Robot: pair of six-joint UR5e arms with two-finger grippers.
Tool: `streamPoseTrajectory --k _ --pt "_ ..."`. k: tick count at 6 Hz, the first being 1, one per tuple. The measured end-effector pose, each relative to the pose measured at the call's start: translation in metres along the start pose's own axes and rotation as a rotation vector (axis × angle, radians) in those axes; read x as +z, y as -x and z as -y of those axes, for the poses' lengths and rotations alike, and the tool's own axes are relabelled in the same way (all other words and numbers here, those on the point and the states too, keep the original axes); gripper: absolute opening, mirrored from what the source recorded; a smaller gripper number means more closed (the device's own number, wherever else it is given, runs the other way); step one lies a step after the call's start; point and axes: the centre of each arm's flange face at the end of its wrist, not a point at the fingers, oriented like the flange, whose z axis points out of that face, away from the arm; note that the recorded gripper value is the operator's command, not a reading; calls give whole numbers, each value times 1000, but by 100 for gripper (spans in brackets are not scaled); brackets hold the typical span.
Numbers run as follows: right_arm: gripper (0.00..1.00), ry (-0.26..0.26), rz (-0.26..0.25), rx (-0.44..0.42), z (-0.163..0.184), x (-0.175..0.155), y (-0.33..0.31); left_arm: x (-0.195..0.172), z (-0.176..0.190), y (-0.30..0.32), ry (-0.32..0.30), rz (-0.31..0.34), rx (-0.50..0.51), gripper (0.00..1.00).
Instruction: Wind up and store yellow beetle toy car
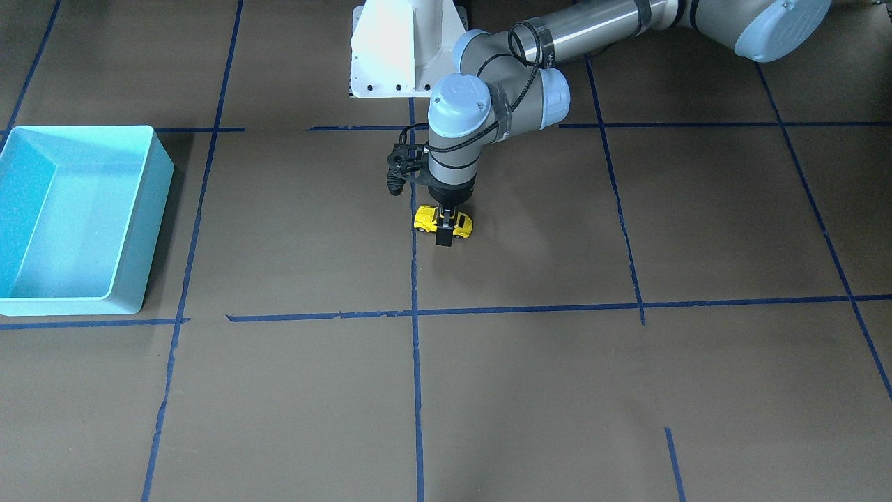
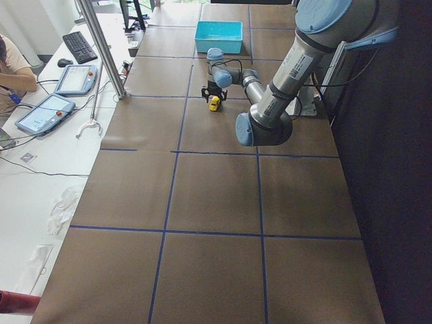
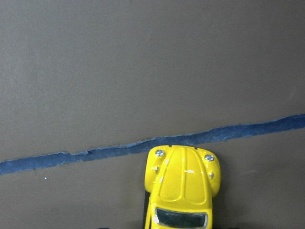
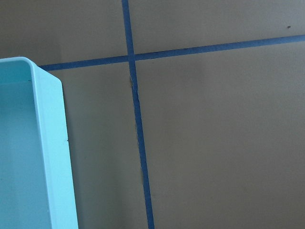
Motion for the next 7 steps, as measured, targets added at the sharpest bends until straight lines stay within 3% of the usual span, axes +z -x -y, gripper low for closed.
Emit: streamPoseTrajectory --k 4,7 --pt "100 -1 0 0 0 0 0 -6 0 6 -5 8 -126 58" --pt "100 -1 0 1 0 0 0 -22 1 28 -9 36 -148 58"
